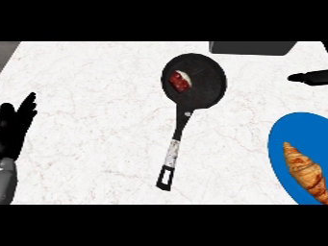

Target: Pick the cupcake from the plate and place it in the pan

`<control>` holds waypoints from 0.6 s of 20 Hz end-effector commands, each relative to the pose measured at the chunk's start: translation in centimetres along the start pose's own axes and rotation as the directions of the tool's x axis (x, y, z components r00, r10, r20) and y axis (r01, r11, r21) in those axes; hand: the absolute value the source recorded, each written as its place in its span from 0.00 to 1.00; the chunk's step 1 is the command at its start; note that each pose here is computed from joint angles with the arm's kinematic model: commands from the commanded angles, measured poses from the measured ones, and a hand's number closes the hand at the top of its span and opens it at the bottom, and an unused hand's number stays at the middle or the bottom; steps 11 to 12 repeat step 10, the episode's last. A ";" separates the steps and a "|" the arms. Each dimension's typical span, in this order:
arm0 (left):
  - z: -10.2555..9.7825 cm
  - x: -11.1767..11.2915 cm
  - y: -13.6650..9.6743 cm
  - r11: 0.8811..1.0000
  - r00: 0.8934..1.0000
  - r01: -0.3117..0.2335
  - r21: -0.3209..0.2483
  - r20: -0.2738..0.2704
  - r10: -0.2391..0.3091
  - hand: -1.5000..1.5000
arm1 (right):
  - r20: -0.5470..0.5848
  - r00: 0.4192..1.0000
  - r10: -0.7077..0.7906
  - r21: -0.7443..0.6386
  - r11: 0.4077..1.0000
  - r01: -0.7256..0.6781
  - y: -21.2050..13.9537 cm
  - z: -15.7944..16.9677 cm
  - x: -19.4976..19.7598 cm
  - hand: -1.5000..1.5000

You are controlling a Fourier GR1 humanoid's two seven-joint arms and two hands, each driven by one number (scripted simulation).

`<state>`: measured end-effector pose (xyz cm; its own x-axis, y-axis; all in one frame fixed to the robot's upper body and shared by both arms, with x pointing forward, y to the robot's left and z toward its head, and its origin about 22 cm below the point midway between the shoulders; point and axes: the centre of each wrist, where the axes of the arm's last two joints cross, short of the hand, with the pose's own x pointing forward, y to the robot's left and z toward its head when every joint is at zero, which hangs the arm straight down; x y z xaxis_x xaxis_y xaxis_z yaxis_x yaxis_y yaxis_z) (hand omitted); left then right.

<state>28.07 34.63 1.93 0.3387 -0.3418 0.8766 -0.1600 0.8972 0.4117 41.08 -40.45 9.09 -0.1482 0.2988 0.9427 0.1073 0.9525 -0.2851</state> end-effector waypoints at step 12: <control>-0.4 -0.1 0.4 1.000 1.000 0.002 -0.006 -0.001 -0.002 0.50 | 0.035 0.998 0.047 0.041 0.998 -0.049 -9.5 4.6 -0.4 0.00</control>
